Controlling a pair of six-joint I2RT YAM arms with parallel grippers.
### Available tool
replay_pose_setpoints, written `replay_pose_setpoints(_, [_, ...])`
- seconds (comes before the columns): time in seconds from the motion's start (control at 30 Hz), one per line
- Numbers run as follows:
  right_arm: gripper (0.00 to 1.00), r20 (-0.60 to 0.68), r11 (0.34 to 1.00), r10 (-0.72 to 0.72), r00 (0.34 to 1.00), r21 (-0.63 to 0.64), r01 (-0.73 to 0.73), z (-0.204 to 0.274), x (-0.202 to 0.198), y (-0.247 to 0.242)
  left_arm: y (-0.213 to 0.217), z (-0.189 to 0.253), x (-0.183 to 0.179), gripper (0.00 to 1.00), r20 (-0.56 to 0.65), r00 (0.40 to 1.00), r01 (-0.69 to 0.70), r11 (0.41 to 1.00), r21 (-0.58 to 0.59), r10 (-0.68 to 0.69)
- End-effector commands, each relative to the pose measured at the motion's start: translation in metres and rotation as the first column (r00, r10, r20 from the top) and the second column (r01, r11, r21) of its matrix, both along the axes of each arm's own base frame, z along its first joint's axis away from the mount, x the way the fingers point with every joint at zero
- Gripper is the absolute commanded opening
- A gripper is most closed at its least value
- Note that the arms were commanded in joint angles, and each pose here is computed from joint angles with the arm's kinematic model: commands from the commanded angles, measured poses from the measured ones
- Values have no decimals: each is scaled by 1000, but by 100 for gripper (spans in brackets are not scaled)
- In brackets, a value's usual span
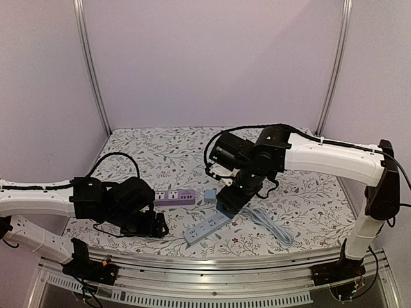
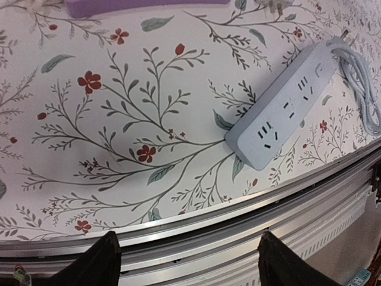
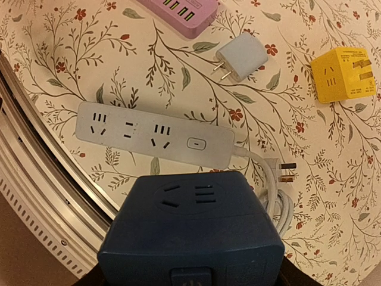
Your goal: Insert the plug
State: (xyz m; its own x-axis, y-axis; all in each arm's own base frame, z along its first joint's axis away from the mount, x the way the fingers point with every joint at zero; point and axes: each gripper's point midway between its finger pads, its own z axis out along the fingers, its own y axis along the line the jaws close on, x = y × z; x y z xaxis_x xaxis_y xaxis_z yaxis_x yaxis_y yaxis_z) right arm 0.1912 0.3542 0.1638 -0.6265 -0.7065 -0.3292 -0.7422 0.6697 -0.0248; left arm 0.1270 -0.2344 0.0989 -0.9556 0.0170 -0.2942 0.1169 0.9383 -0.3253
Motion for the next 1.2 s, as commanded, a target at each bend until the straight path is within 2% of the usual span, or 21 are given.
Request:
replay_pose_setpoints(0.0, [0,-74,999,-51,996,-5,50,-7,-5,14,1,8,3,79,-6,998,-64,998,-10,64])
replay_pose_setpoints(0.17, [0,-191,993,-109,975,32,117,-23,-18,27,7,9,2,79,-38,994,-105,994,9,105])
replay_pose_setpoints(0.37, [0,-225,990,-121,967,41,133,-26,-21,34,7,14,-2,81,-84,988,-128,992,7,128])
replay_pose_setpoints(0.53, [0,-256,989,-144,956,-8,147,-38,-21,38,7,19,-5,81,-109,985,-135,991,11,136])
replay_pose_setpoints(1.17, [0,-212,986,-164,963,-21,164,-59,-2,56,16,13,-9,83,-117,983,-137,990,40,141])
